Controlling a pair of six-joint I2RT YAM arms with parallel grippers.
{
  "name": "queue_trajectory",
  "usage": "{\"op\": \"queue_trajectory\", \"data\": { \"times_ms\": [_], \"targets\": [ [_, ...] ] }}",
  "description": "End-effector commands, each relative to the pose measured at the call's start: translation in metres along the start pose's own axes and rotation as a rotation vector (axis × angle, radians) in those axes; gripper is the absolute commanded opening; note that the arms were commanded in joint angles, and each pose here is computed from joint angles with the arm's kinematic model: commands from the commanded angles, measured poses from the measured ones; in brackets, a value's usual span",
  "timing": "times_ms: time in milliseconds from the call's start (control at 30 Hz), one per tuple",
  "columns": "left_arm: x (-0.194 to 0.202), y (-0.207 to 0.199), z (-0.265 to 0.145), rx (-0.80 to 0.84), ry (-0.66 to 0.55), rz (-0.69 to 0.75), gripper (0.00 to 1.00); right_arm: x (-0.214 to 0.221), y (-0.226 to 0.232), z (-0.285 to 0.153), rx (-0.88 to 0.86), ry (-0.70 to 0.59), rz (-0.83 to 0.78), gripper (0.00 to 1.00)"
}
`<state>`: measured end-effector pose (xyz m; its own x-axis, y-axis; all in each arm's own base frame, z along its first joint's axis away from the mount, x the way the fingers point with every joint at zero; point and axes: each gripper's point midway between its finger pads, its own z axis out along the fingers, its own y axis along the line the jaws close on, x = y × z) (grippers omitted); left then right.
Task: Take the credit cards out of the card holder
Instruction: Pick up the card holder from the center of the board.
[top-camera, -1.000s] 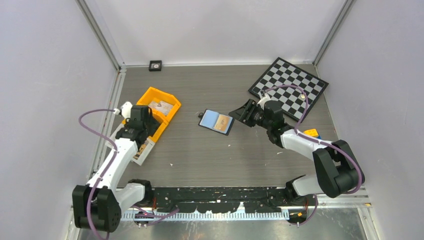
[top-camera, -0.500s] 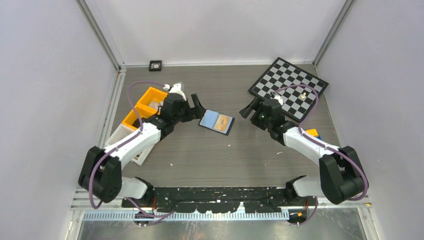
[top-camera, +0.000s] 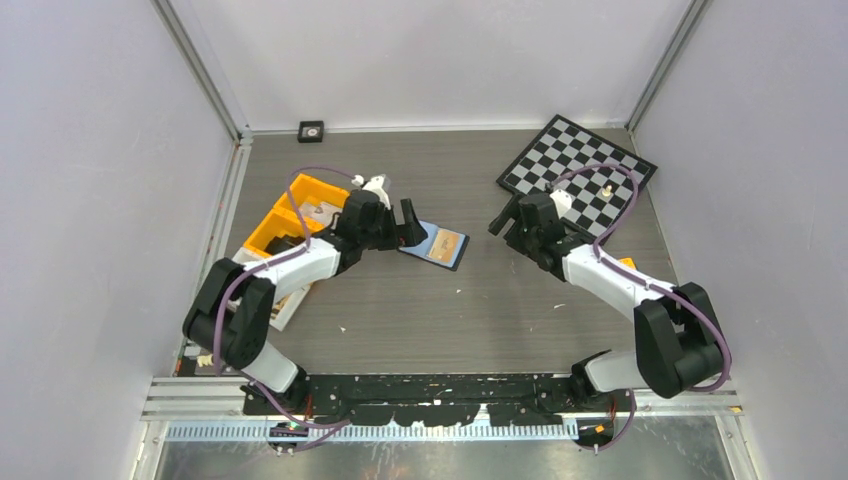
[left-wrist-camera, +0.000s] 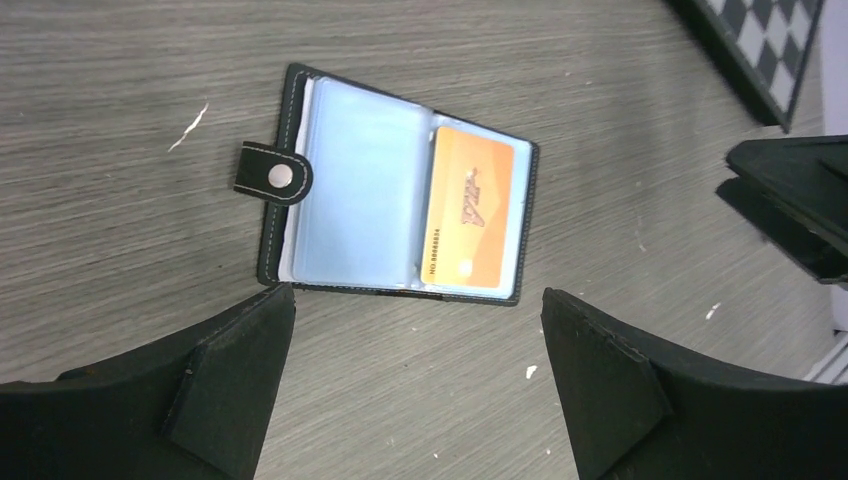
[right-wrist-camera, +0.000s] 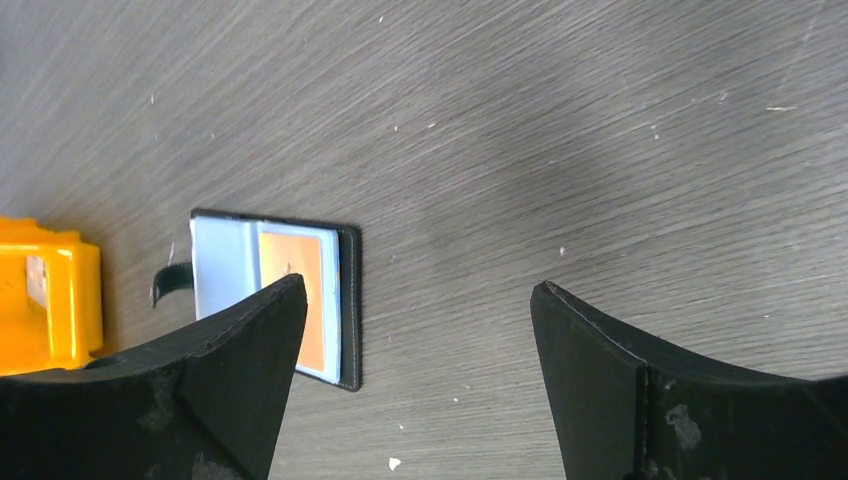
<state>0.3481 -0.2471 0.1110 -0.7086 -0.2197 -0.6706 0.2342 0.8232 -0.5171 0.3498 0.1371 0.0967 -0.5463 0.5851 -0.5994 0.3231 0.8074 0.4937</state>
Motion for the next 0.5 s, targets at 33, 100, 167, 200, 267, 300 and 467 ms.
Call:
{"op": "queue_trajectory", "data": {
  "times_ms": [33,100,167,200,267,300,467],
  "targets": [
    [-0.011,-0.007,0.011,0.017,0.001,0.041,0.96,-0.003,0.028,-0.005,-0.097,0.048,-0.1,0.87],
    [-0.01,-0.001,0.013,-0.008,0.006,0.046,0.96,0.003,0.024,-0.002,-0.084,0.07,-0.107,0.88],
    [-0.01,0.002,0.016,-0.004,0.018,0.024,0.96,0.01,0.029,0.002,-0.114,0.103,-0.115,0.88],
    [-0.009,0.004,0.018,0.003,0.026,0.011,0.95,0.014,0.032,0.004,-0.133,0.119,-0.115,0.88],
    [-0.007,0.009,0.023,0.003,0.046,-0.014,0.93,0.026,0.037,0.01,-0.162,0.176,-0.115,0.85],
    [-0.006,0.012,0.025,0.001,0.054,-0.019,0.92,0.033,0.039,0.013,-0.174,0.209,-0.116,0.84],
    [0.001,0.024,0.037,-0.025,0.111,-0.03,0.91,0.055,0.043,0.027,-0.19,0.307,-0.09,0.78]
  ]
}}
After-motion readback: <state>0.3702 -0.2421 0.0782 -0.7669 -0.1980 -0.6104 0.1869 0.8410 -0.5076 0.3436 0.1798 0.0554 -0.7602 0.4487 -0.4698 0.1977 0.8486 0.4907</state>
